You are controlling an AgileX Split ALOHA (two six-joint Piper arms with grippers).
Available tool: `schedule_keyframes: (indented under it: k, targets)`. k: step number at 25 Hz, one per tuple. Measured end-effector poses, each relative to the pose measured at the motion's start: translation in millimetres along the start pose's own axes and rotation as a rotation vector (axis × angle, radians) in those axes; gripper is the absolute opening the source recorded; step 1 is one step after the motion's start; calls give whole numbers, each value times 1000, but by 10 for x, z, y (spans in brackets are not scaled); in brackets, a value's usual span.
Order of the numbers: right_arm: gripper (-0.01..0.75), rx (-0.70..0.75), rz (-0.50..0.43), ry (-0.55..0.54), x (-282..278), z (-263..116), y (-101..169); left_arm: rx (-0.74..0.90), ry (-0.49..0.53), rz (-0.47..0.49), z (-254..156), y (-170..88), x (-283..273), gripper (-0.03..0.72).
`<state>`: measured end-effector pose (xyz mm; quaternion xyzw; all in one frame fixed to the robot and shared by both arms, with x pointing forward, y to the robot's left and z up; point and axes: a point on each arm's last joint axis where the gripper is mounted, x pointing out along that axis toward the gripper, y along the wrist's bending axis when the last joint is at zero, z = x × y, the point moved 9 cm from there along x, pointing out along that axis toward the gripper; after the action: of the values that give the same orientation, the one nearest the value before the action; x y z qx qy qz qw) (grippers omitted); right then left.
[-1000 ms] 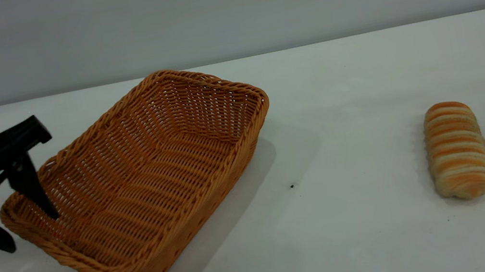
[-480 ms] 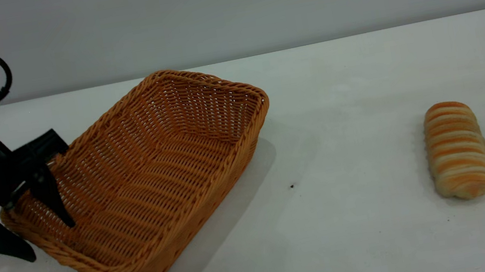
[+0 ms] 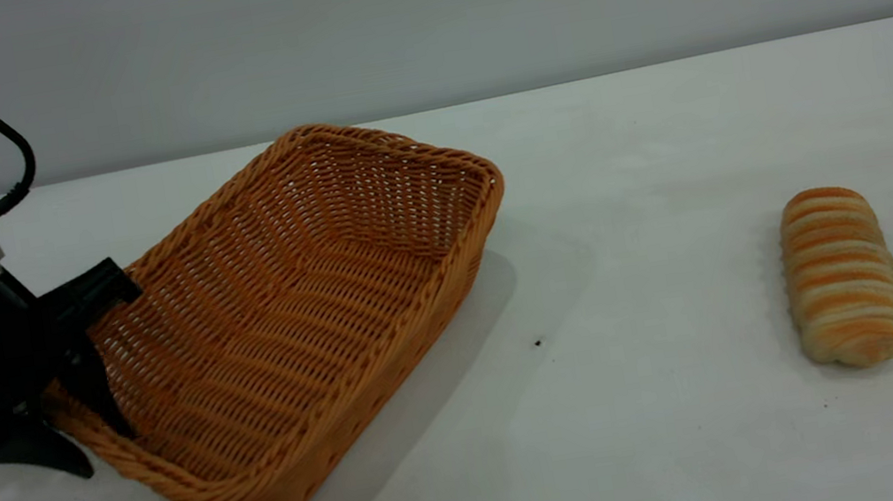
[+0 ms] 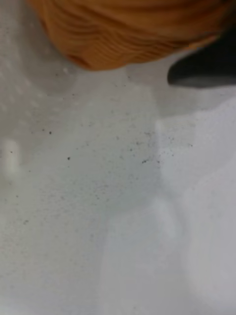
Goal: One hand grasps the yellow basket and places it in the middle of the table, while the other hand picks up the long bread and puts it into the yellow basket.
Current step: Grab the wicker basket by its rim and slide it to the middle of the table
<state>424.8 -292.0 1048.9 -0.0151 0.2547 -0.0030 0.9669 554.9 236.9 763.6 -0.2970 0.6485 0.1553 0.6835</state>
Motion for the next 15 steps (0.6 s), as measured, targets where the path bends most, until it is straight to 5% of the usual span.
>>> schedule_keyframes:
  k: [3,15]
  targets:
    - [550,0,0,0,0,0,0,-34,-23,-27,53,-58,-10,114]
    - [550,0,0,0,0,0,0,182,-1,-62,119,-291,-219,111]
